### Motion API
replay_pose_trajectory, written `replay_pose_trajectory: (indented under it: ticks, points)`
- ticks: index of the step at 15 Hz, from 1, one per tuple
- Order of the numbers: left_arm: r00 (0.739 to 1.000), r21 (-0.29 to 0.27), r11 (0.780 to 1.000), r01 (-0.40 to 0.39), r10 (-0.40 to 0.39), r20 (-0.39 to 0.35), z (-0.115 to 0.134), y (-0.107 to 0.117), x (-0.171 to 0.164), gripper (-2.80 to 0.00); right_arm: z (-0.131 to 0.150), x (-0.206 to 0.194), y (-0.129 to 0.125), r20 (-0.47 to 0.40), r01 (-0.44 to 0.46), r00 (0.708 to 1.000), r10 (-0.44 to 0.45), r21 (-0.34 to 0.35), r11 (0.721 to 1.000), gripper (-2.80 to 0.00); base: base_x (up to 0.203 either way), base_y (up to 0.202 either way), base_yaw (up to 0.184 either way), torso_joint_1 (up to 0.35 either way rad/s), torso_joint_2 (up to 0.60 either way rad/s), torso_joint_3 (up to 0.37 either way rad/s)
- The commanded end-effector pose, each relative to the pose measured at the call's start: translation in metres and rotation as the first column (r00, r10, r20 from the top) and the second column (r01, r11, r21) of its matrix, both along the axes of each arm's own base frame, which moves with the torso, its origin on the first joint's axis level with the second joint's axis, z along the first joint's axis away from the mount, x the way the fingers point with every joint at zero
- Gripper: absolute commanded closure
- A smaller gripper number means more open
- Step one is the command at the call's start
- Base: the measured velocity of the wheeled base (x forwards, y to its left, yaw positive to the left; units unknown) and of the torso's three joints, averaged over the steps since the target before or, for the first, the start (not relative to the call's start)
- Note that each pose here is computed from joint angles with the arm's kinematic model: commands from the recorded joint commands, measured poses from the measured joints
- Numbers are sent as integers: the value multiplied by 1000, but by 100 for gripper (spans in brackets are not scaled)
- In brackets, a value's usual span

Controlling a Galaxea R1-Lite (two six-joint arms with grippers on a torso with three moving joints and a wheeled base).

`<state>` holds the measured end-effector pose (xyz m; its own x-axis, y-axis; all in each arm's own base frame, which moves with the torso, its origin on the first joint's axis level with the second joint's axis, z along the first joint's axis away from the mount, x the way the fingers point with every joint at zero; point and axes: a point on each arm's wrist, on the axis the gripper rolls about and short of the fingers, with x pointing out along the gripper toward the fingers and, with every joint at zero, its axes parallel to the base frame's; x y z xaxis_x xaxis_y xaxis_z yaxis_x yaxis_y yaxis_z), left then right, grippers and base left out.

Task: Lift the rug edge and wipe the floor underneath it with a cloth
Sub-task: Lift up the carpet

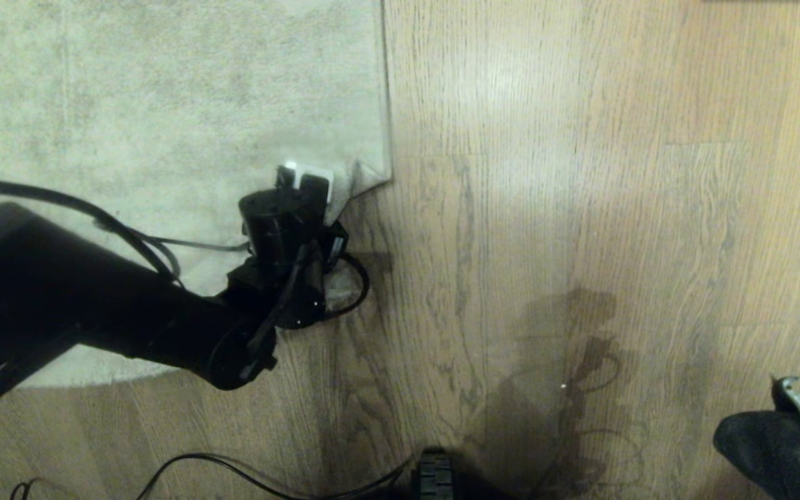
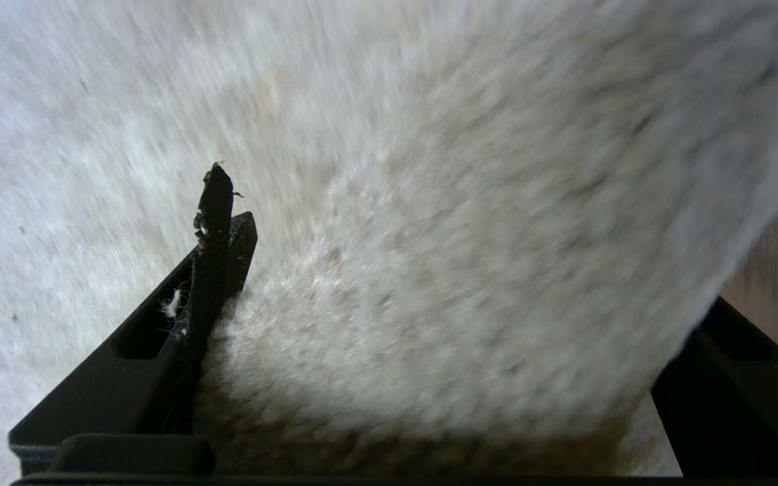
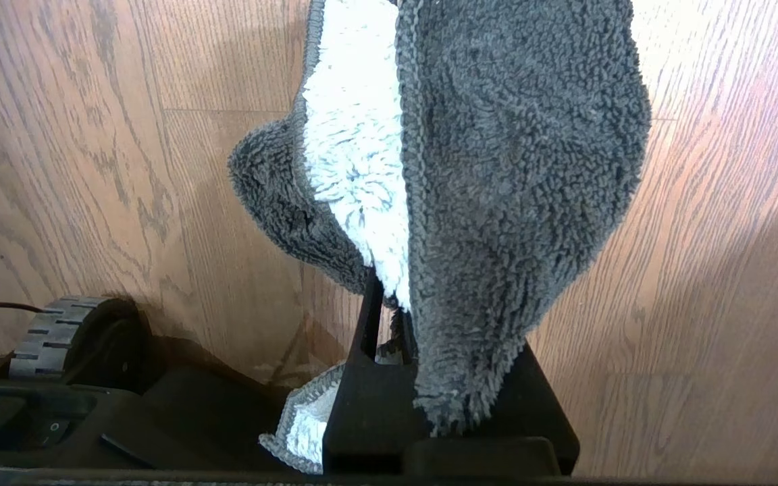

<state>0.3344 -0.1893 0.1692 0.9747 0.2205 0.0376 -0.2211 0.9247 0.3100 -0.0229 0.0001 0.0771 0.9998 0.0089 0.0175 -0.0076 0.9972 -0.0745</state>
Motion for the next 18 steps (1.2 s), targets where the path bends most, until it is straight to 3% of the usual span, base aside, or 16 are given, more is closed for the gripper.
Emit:
replay_pose_trajectory:
  ticks: [1, 18]
  points:
    - [1000, -17, 1000, 5, -4, 30, 7, -5, 4, -280, 0, 0, 0, -2, 0, 1000, 0, -1, 1000, 0, 0, 0, 0, 0, 0, 0]
    - [994, -63, 998, 10, -3, 106, 26, -17, 18, -280, 0, 0, 0, -1, 0, 1000, 0, -1, 1000, 0, 0, 0, 0, 0, 0, 0]
